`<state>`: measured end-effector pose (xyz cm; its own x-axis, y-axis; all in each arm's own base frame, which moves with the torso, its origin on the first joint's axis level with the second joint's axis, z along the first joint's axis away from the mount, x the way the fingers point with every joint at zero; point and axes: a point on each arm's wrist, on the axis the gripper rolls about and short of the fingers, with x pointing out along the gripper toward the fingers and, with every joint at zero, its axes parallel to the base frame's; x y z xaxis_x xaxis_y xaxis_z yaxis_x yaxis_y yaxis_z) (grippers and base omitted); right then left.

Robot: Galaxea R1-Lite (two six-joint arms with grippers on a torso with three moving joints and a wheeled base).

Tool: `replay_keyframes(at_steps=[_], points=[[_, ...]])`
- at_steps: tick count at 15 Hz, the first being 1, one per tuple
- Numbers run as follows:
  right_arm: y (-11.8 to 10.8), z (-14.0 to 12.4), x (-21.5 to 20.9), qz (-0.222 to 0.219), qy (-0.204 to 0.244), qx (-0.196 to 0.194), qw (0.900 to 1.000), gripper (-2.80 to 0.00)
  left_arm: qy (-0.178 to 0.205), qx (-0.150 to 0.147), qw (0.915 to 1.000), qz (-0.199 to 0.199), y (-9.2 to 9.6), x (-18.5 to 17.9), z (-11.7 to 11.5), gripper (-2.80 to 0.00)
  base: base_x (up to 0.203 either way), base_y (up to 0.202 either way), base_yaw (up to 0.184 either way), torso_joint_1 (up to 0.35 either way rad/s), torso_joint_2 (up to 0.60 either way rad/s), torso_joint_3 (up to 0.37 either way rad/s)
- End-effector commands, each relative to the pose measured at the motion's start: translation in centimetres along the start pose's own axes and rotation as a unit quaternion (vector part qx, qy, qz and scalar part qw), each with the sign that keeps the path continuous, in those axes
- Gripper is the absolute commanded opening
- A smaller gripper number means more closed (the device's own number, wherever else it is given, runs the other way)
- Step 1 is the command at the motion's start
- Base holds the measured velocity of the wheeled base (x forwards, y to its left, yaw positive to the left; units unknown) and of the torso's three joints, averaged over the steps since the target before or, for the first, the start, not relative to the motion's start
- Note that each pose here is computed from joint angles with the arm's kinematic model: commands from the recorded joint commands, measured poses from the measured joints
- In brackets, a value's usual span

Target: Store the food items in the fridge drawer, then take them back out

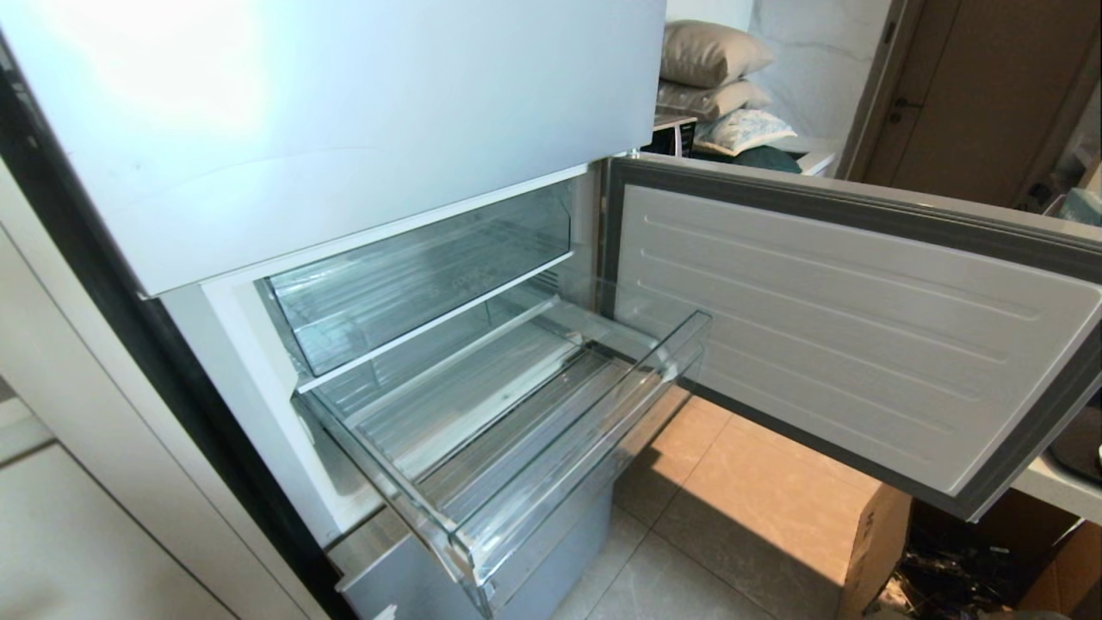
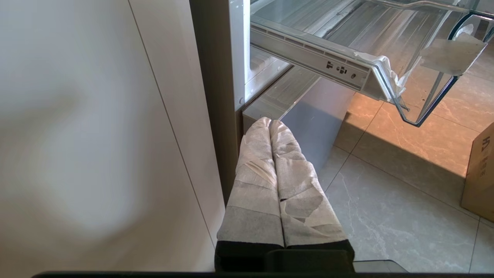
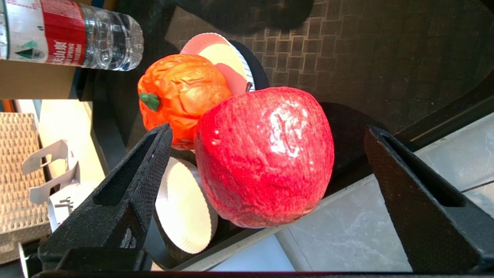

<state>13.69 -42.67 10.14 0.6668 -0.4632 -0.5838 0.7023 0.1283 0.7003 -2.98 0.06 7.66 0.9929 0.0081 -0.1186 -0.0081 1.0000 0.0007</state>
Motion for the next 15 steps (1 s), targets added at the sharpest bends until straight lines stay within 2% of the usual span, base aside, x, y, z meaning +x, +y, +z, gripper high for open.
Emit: replay_keyframes(at_steps=[1,11,12,15], points=[[-0.1,-0.1,0.2,0.0,0.004,0.002,1.0,0.0,0.0,0.0,1.0,0.0,0.0,0.0,0.0,-2.8,0.0,0.0,0.0,0.0,0.0,0.0],[0.3,-0.9,1.3,0.003,0.018,-0.004,1.0,0.0,0.0,0.0,1.0,0.001,0.0,0.0,0.0,-2.8,0.0,0.0,0.0,0.0,0.0,0.0],[0.3,-0.9,1.3,0.002,0.019,-0.003,1.0,-2.8,0.0,0.0,1.0,0.001,0.0,0.0,0.0,-2.8,0.0,0.0,0.0,0.0,0.0,0.0],[0.4,-1.0,1.3,0.003,0.019,-0.006,1.0,-2.8,0.0,0.0,1.0,0.0,0.0,0.0,0.0,-2.8,0.0,0.0,0.0,0.0,0.0,0.0]])
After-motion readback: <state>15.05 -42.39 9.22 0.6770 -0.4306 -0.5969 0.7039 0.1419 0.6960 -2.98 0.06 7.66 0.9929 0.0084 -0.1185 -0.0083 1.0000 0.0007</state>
